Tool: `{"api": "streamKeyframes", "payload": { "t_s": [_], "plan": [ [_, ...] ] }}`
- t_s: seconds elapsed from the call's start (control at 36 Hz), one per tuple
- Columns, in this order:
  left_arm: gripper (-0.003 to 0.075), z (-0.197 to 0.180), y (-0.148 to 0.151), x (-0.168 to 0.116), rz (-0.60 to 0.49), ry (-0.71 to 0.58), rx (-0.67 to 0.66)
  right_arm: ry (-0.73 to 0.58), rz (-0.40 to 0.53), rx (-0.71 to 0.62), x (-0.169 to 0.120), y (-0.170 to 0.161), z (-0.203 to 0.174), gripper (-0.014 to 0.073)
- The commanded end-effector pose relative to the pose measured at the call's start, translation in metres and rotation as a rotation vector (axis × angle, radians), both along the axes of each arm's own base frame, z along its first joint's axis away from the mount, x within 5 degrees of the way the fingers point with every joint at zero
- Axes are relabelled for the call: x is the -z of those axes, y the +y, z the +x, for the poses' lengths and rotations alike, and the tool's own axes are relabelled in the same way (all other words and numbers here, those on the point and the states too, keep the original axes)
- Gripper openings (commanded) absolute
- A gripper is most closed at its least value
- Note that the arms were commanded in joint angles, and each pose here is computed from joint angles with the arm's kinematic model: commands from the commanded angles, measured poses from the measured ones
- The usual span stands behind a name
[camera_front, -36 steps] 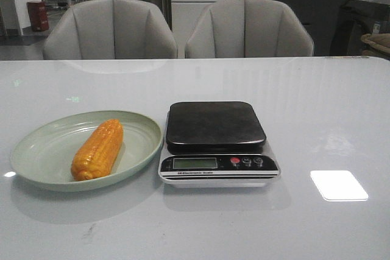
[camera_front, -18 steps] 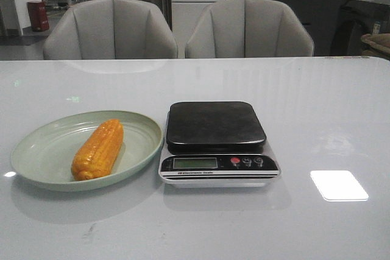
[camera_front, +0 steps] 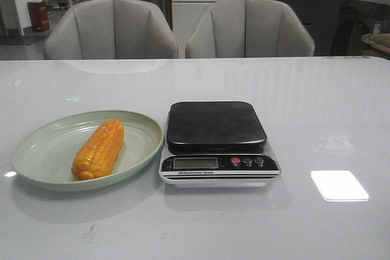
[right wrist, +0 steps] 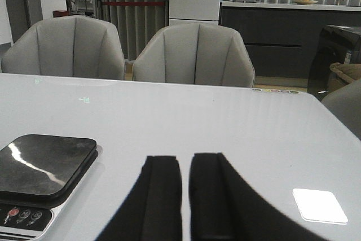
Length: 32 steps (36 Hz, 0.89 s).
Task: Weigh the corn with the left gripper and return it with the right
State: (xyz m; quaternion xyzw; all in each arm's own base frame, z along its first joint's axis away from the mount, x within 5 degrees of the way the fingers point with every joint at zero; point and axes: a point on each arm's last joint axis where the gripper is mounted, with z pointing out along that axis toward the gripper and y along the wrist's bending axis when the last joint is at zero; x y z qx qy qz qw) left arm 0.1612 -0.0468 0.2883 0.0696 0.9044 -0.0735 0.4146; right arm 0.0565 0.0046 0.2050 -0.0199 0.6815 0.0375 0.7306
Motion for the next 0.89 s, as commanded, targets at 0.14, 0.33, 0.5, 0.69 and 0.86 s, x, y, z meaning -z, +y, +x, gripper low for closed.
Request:
{"api": "streamKeyframes", "payload": {
  "t_s": [0.14,0.33,0.5,0.69,0.86],
  "plan": [
    [0.0636,0.06,-0.054,0.0,0.008,0.136,0.103,-0.094,-0.008,0.011,-0.005,-0.001,-0.002,0.0214],
    [0.0571,0.102,-0.099,0.038,0.049,0.288,0.143,-0.094,-0.008,0.011,-0.005,-0.001,-0.002,0.0214],
    [0.0554,0.121,-0.117,0.061,0.041,0.36,0.139,-0.094,-0.008,0.011,-0.005,-0.001,-0.002,0.0214],
    [0.0554,0.139,-0.13,0.081,0.02,0.415,0.118,-0.094,-0.008,0.011,-0.005,-0.001,-0.002,0.0214],
    [0.0495,0.147,-0.136,0.096,0.038,0.491,0.106,-0.094,-0.008,0.011,-0.005,-0.001,-0.002,0.0214]
  ]
}}
